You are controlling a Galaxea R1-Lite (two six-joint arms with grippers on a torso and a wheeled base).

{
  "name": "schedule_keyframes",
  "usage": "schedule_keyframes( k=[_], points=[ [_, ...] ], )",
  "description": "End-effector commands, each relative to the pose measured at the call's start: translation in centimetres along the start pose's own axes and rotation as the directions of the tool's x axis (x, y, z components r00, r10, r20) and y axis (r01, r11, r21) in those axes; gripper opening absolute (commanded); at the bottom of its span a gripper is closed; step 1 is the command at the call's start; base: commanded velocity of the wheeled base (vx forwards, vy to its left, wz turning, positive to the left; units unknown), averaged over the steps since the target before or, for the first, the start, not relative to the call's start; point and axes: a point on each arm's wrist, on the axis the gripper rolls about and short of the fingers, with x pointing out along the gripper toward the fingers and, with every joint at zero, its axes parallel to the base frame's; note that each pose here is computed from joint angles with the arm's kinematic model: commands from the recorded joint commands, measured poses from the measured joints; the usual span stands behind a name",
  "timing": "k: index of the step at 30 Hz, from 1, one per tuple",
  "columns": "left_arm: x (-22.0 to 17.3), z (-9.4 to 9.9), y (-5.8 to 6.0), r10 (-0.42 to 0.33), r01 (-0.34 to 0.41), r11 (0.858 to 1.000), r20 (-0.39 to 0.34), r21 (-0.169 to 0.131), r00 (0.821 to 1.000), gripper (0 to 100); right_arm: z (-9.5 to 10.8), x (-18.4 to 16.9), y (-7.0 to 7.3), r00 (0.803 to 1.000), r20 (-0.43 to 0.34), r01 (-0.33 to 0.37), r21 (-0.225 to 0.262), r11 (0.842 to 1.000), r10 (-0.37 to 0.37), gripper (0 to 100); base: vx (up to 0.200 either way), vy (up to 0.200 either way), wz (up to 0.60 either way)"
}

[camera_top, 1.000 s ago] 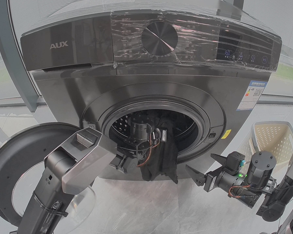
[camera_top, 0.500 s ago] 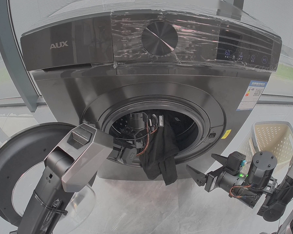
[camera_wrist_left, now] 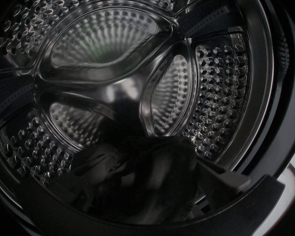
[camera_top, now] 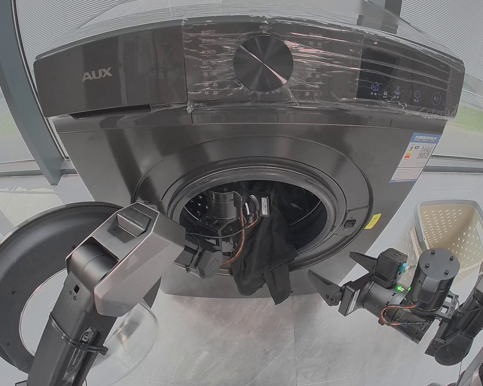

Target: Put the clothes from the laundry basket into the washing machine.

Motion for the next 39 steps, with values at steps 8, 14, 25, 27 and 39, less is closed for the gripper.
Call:
schedule_keyframes(
  k=[8,14,25,27,39],
  points=[
    [-3.0,-3.0,-0.9,-0.068,0.074,0.997,-0.199,0.022,0.978,100,-0.1,0.0,0.0,1.0,-0.002,-0.001,0.0,1.0,0.001,100,0.0,0.0,0.0],
    [-4.2,-5.3,-0.7,-0.105,0.115,0.993,-0.277,0.017,0.955,100,-0.1,0.1,0.0,1.0,-0.005,-0.002,-0.001,1.0,0.002,100,0.0,0.0,0.0],
    [-3.5,-6.8,-0.3,-0.092,0.103,0.994,-0.287,0.026,0.953,0,-0.1,0.1,0.0,1.0,-0.004,-0.005,-0.001,1.0,0.005,100,0.0,0.0,0.0],
    [-2.8,-6.0,-0.3,-0.085,0.093,0.995,-0.246,0.02,0.965,0,-0.1,0.1,0.0,1.0,-0.004,-0.005,-0.001,1.0,0.005,100,0.0,0.0,0.0],
    [1.3,-1.6,1.2,0.057,-0.057,0.998,-0.003,-0.015,0.998,0,-0.1,0.1,0.0,1.0,-0.004,-0.004,-0.001,1.0,0.004,100,0.0,0.0,0.0]
  ],
)
